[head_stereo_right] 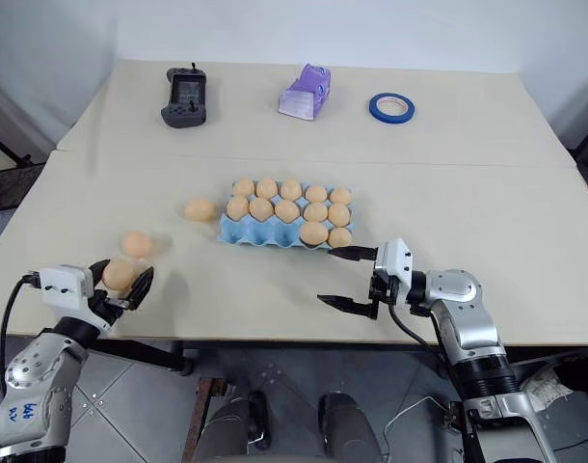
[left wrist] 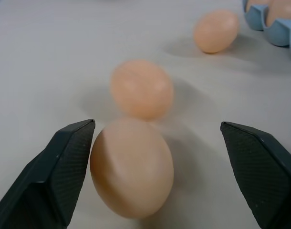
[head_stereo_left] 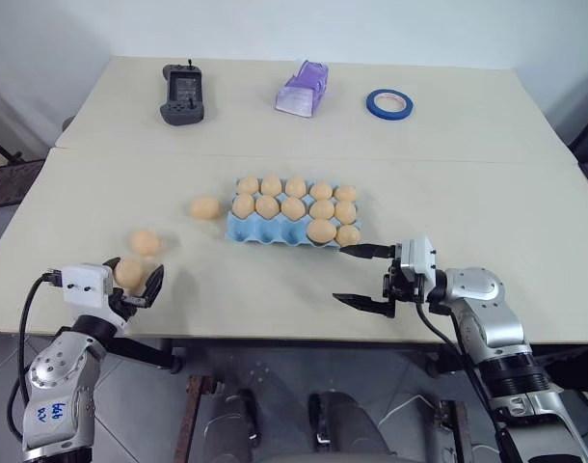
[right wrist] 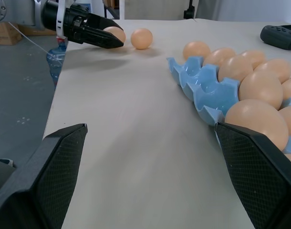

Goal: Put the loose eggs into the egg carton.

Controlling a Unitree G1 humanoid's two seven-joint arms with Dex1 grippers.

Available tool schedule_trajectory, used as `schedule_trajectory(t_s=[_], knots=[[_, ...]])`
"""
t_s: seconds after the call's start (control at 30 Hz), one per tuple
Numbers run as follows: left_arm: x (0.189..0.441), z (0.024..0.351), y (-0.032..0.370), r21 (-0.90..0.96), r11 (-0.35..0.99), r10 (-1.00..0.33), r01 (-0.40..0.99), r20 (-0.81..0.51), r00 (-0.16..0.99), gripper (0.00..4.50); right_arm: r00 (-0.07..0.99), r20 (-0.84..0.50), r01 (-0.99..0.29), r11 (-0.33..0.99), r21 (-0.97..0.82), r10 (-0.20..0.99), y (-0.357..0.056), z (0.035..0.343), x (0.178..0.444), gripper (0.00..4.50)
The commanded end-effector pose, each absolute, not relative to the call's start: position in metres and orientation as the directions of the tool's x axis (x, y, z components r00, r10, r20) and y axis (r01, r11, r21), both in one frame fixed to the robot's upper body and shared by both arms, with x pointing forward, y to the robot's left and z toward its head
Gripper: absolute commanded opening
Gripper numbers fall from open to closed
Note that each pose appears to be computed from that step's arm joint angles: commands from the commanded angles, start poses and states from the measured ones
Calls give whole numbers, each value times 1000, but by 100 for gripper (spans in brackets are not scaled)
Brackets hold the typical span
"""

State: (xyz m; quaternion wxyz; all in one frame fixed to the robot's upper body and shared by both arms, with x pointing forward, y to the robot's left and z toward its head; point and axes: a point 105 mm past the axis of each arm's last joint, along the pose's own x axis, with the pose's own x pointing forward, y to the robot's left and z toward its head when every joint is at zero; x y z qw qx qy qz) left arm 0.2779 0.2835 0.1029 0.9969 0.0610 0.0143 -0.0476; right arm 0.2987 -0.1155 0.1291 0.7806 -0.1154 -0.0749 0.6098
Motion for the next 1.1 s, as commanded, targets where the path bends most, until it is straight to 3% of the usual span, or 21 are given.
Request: schedule_trajectory(t_s=[0.03, 0.13, 0.23, 0.43, 0.67, 0.87, 1.1], knots=[[278, 105, 283, 123, 987, -98, 101, -27, 995, 326, 248, 13, -921, 240, -307, 969, -114, 141, 298, 450], [276, 104, 284, 122, 987, -98, 101, -31, 995, 223, 255, 17, -919, 248, -306, 967, -115, 141, 299, 450], [273, 114, 275, 149, 976, -162, 161, -5, 987, 159, 261, 17, -917, 253, -308, 965, -115, 140, 300, 450], [292, 152, 208, 218, 858, -485, 465, 48, 873, 159, 299, 13, -906, 288, -312, 954, -121, 141, 301, 450], [331, 156, 139, 228, 692, -709, 685, 34, 705, 159, 372, 21, -875, 359, -326, 928, -131, 143, 300, 450], [366, 157, 85, 221, 575, -811, 788, 31, 584, 159, 456, 47, -831, 444, -334, 889, -139, 145, 294, 450], [375, 154, 52, 245, 463, -880, 852, 14, 474, 159, 522, 65, -796, 513, -322, 851, -143, 145, 284, 450]])
